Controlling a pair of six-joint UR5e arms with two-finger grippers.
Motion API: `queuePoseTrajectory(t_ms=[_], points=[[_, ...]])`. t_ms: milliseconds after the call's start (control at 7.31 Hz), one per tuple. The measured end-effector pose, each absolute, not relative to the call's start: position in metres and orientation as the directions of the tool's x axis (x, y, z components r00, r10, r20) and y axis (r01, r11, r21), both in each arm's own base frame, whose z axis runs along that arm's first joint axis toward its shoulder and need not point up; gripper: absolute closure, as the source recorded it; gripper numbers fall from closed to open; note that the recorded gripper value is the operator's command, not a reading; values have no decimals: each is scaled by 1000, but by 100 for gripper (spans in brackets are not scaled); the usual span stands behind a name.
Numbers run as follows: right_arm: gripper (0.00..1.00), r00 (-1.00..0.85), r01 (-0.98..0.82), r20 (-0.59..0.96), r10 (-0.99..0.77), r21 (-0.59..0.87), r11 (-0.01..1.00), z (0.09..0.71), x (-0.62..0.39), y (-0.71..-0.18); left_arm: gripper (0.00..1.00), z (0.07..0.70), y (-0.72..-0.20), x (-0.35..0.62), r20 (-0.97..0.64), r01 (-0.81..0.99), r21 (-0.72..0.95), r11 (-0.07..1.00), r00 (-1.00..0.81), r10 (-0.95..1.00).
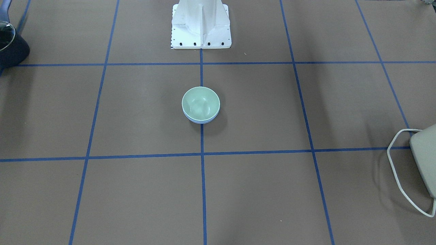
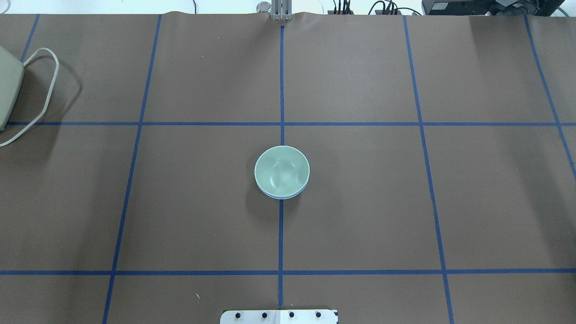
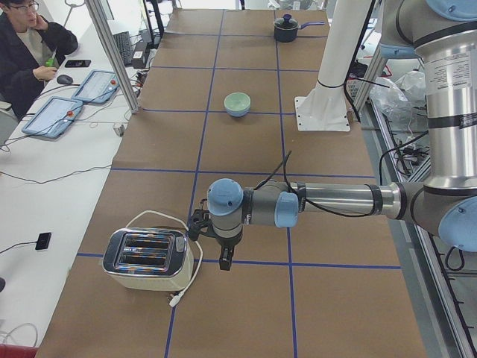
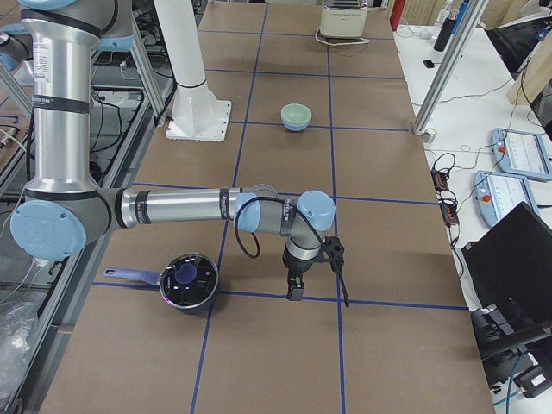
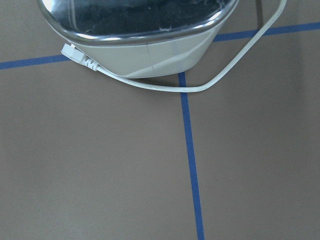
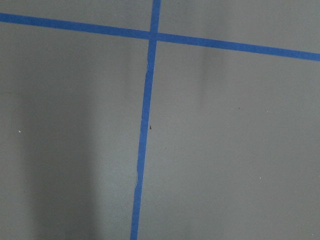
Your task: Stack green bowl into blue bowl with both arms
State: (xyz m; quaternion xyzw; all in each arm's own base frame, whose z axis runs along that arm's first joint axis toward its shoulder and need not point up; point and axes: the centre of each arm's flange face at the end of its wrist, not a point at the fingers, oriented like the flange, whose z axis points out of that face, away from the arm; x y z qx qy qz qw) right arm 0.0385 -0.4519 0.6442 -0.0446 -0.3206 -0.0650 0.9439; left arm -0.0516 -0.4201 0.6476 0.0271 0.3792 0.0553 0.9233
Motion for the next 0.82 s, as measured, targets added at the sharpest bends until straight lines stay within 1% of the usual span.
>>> queuePoseTrajectory(t_ms=[821], points=[[0, 785, 150, 613, -92, -44, 988, 644, 39, -450, 1, 652, -412, -53, -698, -78, 79, 994, 707, 111]])
